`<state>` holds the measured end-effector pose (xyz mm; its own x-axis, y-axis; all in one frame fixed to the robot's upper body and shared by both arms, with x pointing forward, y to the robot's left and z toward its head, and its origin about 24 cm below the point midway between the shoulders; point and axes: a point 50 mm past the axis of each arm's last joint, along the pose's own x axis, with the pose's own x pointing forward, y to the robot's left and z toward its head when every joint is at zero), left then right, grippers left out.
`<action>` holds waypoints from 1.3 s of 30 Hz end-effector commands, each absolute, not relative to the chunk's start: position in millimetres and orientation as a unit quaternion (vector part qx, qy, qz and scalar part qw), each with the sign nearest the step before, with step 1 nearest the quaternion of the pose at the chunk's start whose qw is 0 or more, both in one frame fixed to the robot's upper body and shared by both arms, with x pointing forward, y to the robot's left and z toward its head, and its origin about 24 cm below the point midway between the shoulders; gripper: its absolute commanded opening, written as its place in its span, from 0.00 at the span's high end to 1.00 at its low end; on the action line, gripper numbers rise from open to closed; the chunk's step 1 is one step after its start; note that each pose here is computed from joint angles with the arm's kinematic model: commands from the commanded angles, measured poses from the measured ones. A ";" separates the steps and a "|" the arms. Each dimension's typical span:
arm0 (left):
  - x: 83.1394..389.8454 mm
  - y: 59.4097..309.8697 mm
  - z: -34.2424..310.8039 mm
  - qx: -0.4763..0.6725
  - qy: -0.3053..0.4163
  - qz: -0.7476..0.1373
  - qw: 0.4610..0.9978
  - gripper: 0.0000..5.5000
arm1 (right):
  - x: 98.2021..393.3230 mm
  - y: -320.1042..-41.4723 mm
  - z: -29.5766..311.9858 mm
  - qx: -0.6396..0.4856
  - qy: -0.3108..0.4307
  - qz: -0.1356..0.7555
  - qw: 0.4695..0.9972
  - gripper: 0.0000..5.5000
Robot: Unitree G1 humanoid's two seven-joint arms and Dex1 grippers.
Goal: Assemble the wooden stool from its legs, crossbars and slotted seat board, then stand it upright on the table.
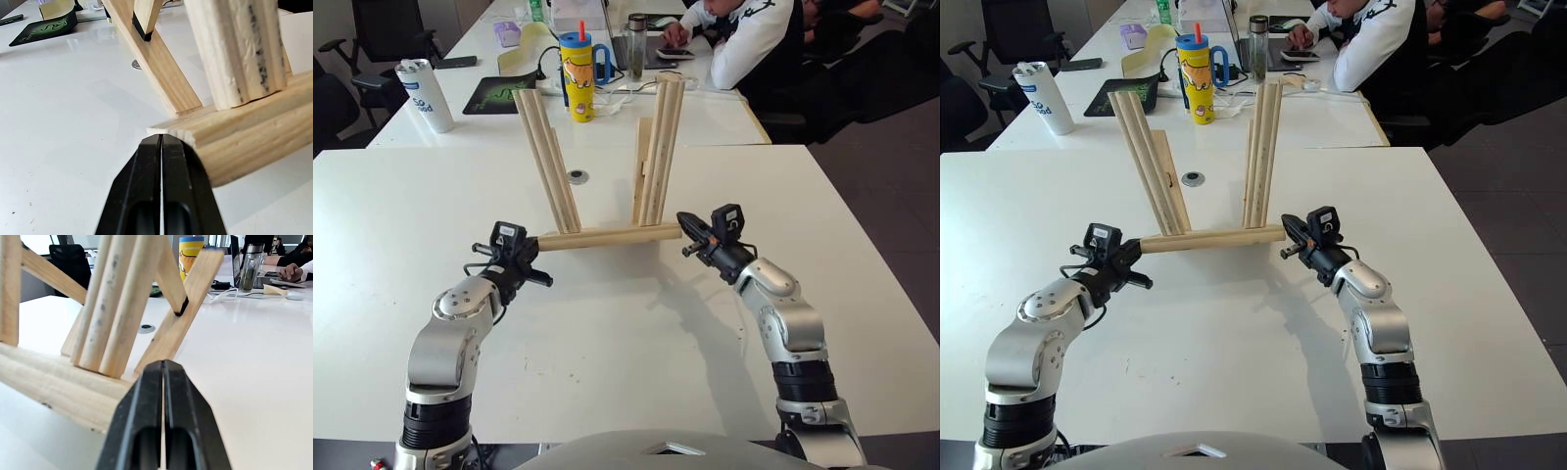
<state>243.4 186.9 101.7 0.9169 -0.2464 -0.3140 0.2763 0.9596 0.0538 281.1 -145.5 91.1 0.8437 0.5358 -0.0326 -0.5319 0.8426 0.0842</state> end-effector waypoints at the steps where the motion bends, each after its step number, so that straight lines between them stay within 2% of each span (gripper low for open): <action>1: 247.6 157.0 124.9 0.017 0.098 -0.218 0.971 1.00 | 279.2 -120.9 95.5 0.067 0.022 0.328 0.942 1.00; 12: 249.9 165.6 117.2 0.019 0.114 -0.192 0.975 1.00 | 283.9 -126.4 90.8 0.051 0.030 0.300 0.952 1.00; 18: 256.8 181.7 107.2 0.017 0.130 -0.137 0.982 1.00 | 292.1 -138.0 84.1 0.037 0.040 0.252 0.966 1.00; 25: 254.4 197.2 72.5 0.067 0.193 -0.097 0.974 1.00 | 301.0 -154.4 64.5 -0.033 0.077 0.191 0.978 1.00; 29: 252.3 200.4 40.8 0.107 0.219 -0.099 0.965 1.00 | 300.0 -154.0 47.4 -0.078 0.111 0.202 0.970 1.00; 32: 254.9 199.3 28.8 0.116 0.216 -0.100 0.964 1.00 | 298.8 -151.8 38.8 -0.090 0.125 0.214 0.965 1.00; 39: 263.9 194.0 24.9 0.121 0.175 -0.117 0.970 1.00 | 303.5 -145.8 32.0 -0.097 0.130 0.228 0.960 1.00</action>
